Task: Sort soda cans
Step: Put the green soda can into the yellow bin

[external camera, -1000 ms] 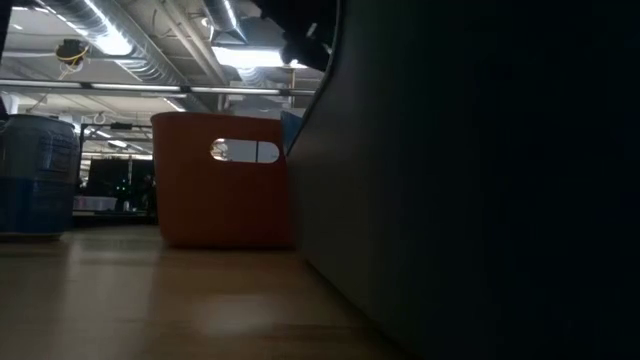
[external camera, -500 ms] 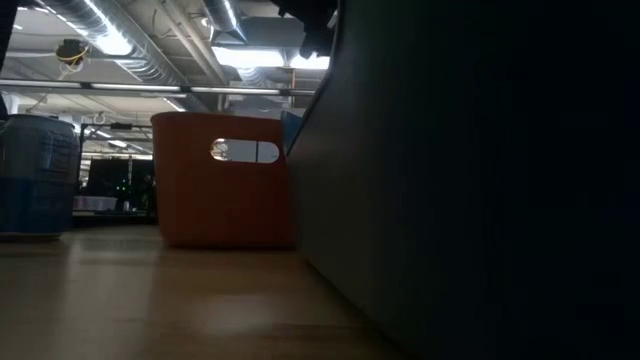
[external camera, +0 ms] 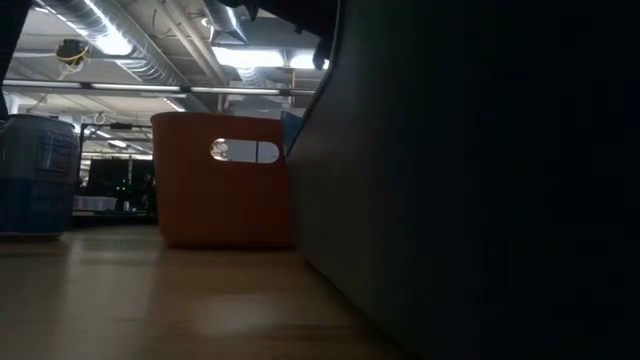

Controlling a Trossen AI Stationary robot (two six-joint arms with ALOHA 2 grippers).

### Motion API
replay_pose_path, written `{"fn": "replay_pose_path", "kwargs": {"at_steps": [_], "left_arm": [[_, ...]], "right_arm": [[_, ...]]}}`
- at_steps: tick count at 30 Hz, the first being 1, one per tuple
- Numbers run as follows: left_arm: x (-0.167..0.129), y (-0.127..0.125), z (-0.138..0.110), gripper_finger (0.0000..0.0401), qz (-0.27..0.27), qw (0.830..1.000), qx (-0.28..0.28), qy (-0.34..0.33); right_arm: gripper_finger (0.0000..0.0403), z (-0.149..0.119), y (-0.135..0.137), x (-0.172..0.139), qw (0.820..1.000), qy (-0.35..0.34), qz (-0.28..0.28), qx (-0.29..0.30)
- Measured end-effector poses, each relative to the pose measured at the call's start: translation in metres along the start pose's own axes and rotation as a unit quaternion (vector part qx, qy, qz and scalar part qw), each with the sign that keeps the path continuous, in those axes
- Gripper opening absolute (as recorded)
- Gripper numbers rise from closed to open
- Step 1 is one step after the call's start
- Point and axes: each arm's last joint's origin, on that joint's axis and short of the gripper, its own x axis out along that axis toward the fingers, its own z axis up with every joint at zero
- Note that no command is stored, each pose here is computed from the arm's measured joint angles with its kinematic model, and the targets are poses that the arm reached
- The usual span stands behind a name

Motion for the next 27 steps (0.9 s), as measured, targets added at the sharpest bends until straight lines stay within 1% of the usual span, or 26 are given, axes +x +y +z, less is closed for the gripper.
{"fn": "replay_pose_path", "kwargs": {"at_steps": [2,4,8,12,14,18,21,27], "left_arm": [[0.000,0.001,0.002,0.0287,0.002,1.000,-0.003,-0.007],[0.000,0.002,0.002,0.0287,0.009,1.000,-0.003,-0.004],[0.003,0.005,-0.005,0.0287,0.026,1.000,0.000,0.015],[0.009,0.006,-0.010,0.0286,0.039,0.999,0.001,0.017],[0.015,0.007,-0.018,0.0286,0.042,0.999,-0.001,0.030],[0.027,0.013,-0.032,0.0286,0.063,0.997,-0.017,0.048],[0.033,0.014,-0.039,0.0286,0.080,0.995,-0.017,0.053],[0.042,0.014,-0.049,0.0286,0.080,0.995,-0.026,0.053]], "right_arm": [[0.0005,-0.005,0.000,0.000,1.000,0.023,-0.002,0.003],[0.0005,-0.003,0.000,-0.006,1.000,0.027,-0.008,0.003],[0.0005,0.002,0.001,-0.031,0.998,0.041,-0.051,0.004],[0.0005,0.003,0.003,-0.049,0.998,0.032,-0.057,0.019],[0.0005,0.002,0.004,-0.056,0.998,0.026,-0.058,0.027],[0.0005,0.000,0.004,-0.061,0.998,0.027,-0.058,0.028],[0.0005,0.000,0.004,-0.061,0.997,0.029,-0.058,0.028],[0.0005,0.000,0.004,-0.061,0.998,0.027,-0.059,0.028]]}}
